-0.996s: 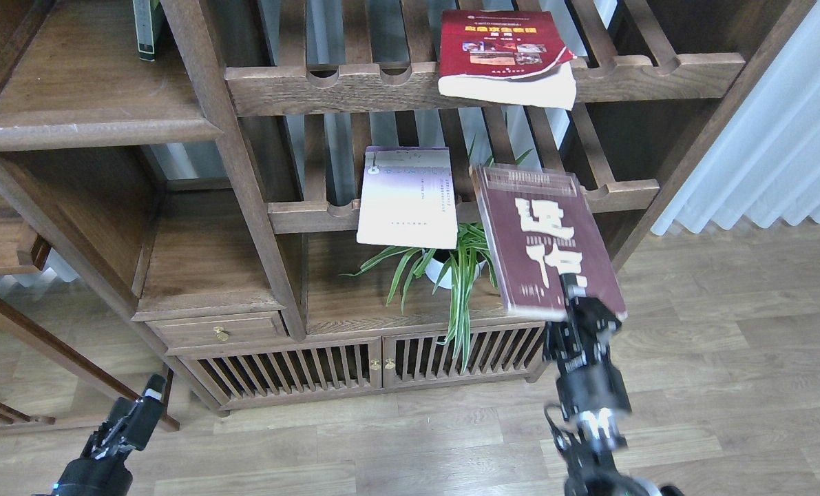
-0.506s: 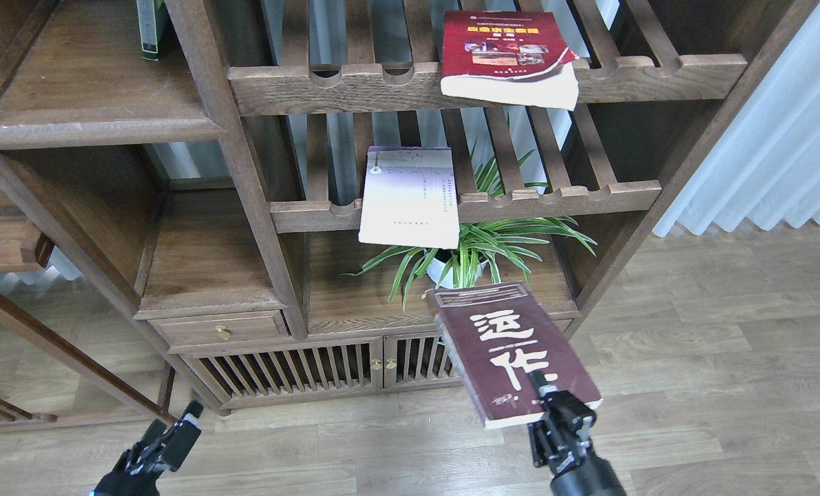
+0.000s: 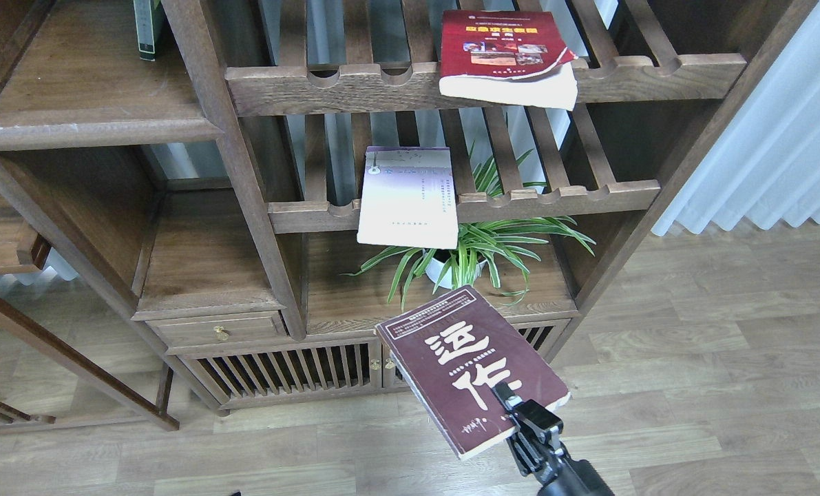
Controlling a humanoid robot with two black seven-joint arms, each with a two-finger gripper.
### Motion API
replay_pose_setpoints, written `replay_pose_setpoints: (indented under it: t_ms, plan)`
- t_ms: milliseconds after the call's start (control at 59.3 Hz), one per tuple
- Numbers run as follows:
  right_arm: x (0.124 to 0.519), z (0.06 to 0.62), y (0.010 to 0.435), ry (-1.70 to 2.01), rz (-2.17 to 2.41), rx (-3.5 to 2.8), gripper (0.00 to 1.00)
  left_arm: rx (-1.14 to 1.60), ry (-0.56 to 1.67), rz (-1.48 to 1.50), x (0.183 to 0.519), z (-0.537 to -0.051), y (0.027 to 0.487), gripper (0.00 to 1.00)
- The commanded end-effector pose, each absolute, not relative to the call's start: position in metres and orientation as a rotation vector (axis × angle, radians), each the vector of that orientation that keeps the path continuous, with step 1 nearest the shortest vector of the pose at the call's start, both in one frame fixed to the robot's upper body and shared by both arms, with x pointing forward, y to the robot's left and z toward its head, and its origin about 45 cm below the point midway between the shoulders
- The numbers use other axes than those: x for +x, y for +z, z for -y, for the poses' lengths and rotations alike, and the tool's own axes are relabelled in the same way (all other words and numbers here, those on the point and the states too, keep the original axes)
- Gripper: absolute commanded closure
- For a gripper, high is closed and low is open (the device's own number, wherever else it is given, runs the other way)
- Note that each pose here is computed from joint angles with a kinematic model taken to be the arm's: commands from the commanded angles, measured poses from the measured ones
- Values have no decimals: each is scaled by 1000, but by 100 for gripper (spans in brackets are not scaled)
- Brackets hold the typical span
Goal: Organize books on shelf
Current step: 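Bring the left gripper to the book and grasp its edge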
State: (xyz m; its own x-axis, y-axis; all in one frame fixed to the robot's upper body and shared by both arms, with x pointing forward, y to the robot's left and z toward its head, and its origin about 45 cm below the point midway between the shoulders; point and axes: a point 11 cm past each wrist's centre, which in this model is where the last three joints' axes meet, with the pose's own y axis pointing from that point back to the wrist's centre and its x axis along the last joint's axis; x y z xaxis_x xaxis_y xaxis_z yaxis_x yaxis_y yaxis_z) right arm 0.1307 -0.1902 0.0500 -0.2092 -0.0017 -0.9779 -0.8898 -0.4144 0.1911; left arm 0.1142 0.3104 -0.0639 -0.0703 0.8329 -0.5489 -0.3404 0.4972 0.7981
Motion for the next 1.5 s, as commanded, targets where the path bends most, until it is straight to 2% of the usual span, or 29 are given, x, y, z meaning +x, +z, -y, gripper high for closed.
replay_pose_setpoints:
  t_ms: [0,51,152,236,253,337,506,624,1012,1485]
  plan:
    - [137,178,52,1688,-1070,-1345,96,303,993,-1385,131,-265,-55,0]
    - [139,175,53,1682,-1061,-1338,96,243,964,-1403,134,-250,-48,0]
    - [141,167,56,1656,-1056,-1344,96,84,963,-1539,117,-243,-34,0]
    - [144,166,58,1632,-1058,-1334,96,-159,987,-1565,130,-223,-17,2]
    - [144,166,58,1629,-1060,-1329,96,-262,997,-1591,125,-223,-8,3]
    - [143,166,57,1632,-1059,-1330,96,-424,995,-1610,128,-226,10,3]
    - [139,160,57,1667,-1032,-1354,96,-623,982,-1631,133,-232,31,4]
    - [131,145,57,1739,-971,-1395,96,-621,955,-1628,136,-238,38,4]
    - [115,125,49,1890,-866,-1481,96,-647,797,-1640,156,-215,62,3]
    - [108,117,48,1928,-835,-1497,95,-564,763,-1690,146,-199,50,0]
